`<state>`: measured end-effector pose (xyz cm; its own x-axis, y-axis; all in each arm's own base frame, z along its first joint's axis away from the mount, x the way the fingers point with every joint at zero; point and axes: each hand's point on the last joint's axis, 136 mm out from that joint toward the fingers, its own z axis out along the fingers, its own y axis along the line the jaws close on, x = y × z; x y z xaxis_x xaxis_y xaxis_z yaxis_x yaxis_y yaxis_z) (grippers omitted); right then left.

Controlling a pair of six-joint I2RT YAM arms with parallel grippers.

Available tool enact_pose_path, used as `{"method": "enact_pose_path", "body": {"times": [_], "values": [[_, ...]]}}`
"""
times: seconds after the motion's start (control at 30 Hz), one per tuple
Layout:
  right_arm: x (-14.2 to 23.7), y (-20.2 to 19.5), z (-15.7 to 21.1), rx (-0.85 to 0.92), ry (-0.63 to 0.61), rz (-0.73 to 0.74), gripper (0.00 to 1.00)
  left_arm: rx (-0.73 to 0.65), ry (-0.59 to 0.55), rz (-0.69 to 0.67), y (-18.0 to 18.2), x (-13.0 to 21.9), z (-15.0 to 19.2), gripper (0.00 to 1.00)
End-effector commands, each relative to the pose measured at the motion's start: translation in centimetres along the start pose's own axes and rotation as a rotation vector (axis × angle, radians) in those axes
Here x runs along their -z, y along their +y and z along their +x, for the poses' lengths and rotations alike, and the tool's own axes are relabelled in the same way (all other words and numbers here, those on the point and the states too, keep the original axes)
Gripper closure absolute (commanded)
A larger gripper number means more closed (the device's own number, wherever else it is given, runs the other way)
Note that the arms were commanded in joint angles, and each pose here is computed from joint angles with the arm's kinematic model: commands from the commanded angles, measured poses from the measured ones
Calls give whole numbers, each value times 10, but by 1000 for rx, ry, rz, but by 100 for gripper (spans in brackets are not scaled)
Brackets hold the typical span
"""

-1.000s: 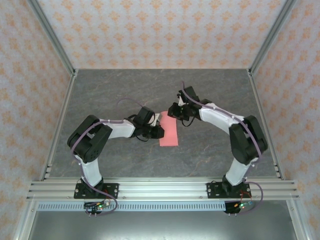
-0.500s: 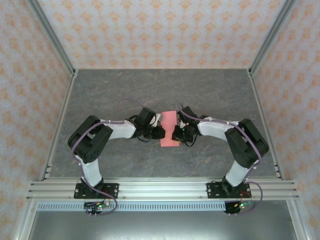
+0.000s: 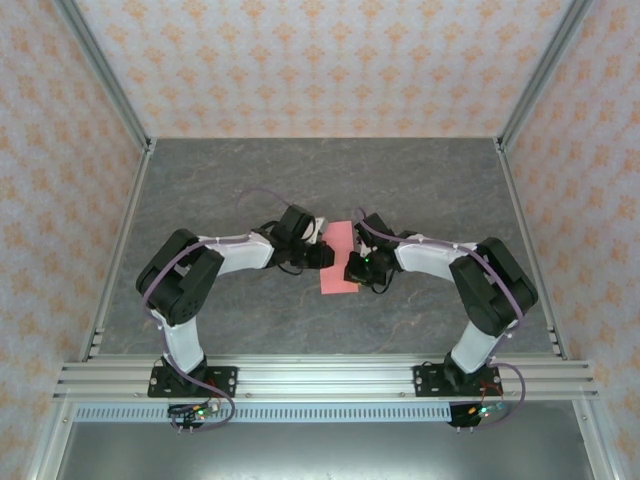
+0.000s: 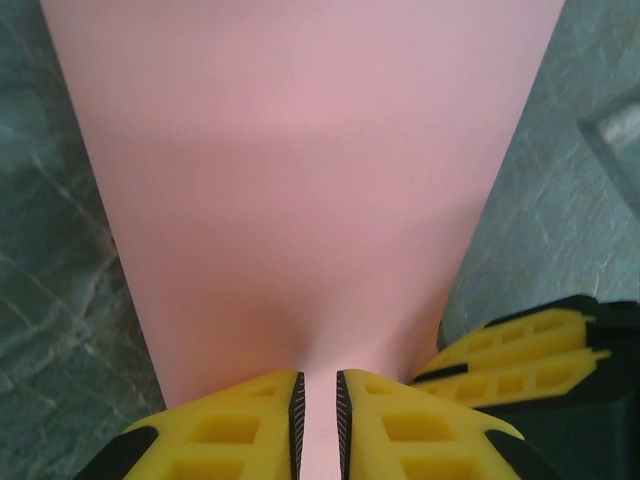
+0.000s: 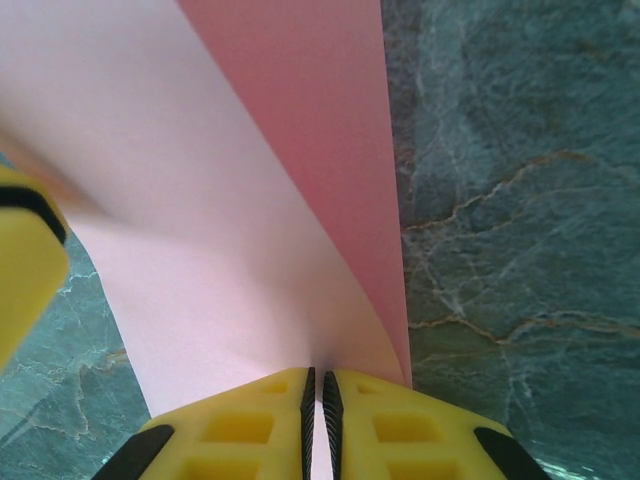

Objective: Fold a paper plane with a square sheet of paper (fold left side to right side)
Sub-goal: First fold the square sheet of paper in half at the center of the table.

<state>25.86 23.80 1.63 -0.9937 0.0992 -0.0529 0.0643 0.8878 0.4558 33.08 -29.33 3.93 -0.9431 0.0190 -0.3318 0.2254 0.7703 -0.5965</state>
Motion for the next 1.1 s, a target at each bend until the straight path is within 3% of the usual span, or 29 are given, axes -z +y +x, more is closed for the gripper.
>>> {"method": "enact_pose_path", "body": {"times": [0.0, 0.27, 1.07], "values": [[-12, -51, 26, -30, 77, 197, 84, 27, 6, -44, 17, -8, -3, 81], [-11, -63, 32, -17, 95, 250, 84, 67, 0, -71, 37, -16, -10, 81], [-17, -86, 48, -9, 136, 307, 84, 138, -59, -124, 60, -34, -94, 81]]}}
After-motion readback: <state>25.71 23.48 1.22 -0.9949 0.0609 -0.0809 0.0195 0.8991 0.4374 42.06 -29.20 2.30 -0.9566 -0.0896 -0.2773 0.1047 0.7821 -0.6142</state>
